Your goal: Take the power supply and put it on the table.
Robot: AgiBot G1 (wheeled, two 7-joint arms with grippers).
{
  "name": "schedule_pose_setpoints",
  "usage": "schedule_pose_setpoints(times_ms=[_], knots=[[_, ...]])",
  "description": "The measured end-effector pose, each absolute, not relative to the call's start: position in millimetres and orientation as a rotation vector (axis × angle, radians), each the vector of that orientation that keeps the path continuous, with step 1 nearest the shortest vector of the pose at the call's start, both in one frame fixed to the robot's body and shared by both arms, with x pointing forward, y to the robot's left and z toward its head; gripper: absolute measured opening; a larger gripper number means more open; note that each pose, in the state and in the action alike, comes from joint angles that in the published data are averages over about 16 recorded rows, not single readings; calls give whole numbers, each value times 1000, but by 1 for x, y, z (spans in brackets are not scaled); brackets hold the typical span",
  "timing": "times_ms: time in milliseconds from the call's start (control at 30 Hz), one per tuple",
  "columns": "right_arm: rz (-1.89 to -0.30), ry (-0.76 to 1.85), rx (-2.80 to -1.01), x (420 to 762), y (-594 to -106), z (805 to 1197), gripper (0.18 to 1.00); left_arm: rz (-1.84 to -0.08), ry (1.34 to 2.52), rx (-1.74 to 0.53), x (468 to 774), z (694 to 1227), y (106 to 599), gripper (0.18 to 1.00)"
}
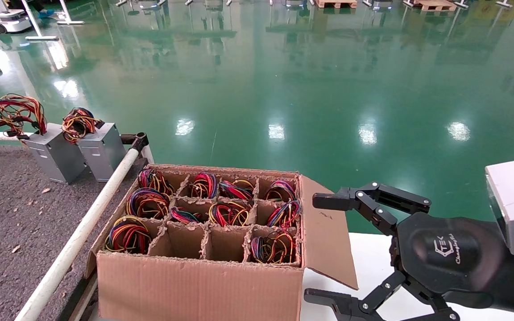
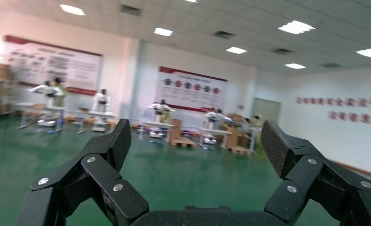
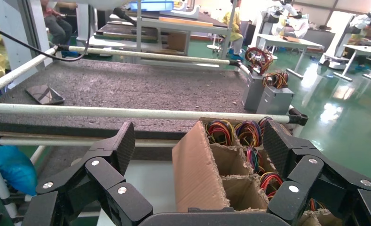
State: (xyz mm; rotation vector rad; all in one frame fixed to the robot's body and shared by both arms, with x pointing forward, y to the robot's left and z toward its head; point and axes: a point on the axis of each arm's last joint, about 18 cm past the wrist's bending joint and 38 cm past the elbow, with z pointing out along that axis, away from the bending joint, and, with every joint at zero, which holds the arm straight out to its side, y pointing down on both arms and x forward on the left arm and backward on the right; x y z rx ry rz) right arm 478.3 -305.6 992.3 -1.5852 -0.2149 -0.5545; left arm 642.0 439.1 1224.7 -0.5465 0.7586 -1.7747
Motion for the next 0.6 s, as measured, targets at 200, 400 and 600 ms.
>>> schedule_pose_setpoints(times_ms=[200,400,600], knots=[[-554,-215,-1585,478,-306,992,1000,-1791,878,-422,627,1202,423,1001],[-554,-215,-1585,478,-306,992,1000,-1803,1018,-299,609,1175,403,1001],[-554,-215,-1585,478,-306,992,1000,-1810,1178,-177,588,1143,380,1001]])
